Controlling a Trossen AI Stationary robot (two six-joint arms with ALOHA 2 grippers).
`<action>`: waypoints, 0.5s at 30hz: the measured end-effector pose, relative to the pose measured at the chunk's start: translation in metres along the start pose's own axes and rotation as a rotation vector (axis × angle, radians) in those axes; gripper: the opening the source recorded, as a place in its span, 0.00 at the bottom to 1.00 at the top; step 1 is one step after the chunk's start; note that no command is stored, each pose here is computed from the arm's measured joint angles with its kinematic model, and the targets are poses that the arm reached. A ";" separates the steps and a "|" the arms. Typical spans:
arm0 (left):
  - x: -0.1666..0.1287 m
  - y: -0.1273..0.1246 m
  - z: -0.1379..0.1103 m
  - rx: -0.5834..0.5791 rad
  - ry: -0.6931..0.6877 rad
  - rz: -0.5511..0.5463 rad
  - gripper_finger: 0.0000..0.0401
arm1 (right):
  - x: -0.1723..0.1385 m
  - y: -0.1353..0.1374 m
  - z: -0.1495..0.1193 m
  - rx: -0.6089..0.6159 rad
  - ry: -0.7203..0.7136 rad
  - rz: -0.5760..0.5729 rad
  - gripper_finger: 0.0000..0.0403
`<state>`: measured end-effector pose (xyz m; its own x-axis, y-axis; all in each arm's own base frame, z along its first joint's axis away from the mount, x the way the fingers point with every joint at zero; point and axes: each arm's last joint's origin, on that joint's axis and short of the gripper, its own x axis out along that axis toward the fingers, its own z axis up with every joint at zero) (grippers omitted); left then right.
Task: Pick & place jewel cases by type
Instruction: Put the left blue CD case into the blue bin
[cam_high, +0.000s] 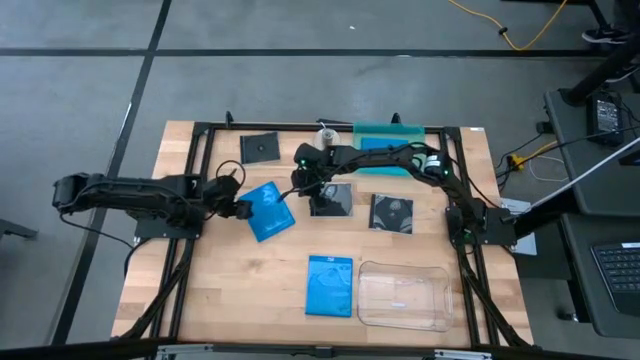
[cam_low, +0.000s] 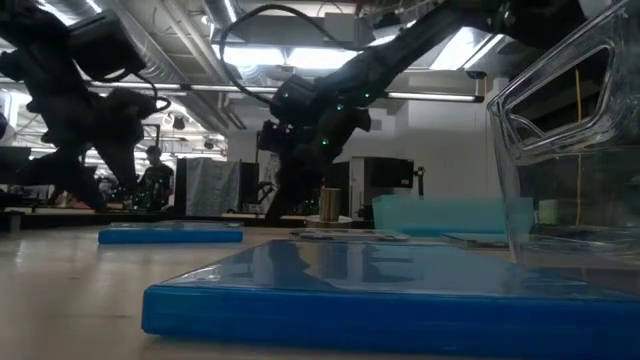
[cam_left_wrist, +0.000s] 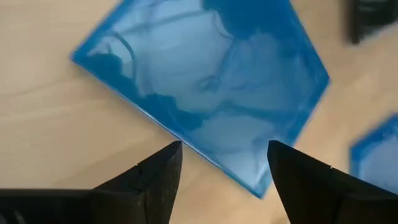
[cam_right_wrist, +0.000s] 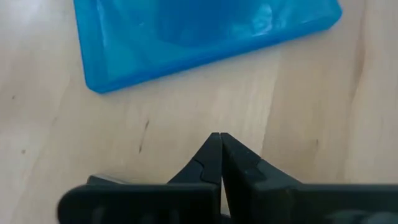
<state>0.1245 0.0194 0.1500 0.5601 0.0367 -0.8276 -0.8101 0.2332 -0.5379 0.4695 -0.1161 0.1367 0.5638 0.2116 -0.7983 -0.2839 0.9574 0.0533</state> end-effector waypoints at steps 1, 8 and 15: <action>0.002 0.002 -0.001 -0.016 -0.009 0.021 0.59 | 0.001 0.000 0.000 -0.001 -0.005 0.009 0.02; 0.022 0.012 -0.009 -0.099 -0.001 0.058 0.59 | 0.006 0.001 -0.002 -0.001 -0.009 0.029 0.03; 0.034 0.011 -0.004 -0.140 -0.063 -0.005 0.59 | 0.006 0.000 -0.001 -0.021 -0.016 0.028 0.03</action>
<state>0.1339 0.0194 0.1157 0.5706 0.0977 -0.8154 -0.8209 0.0956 -0.5630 0.4717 -0.1148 0.1315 0.5677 0.2413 -0.7871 -0.3160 0.9467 0.0623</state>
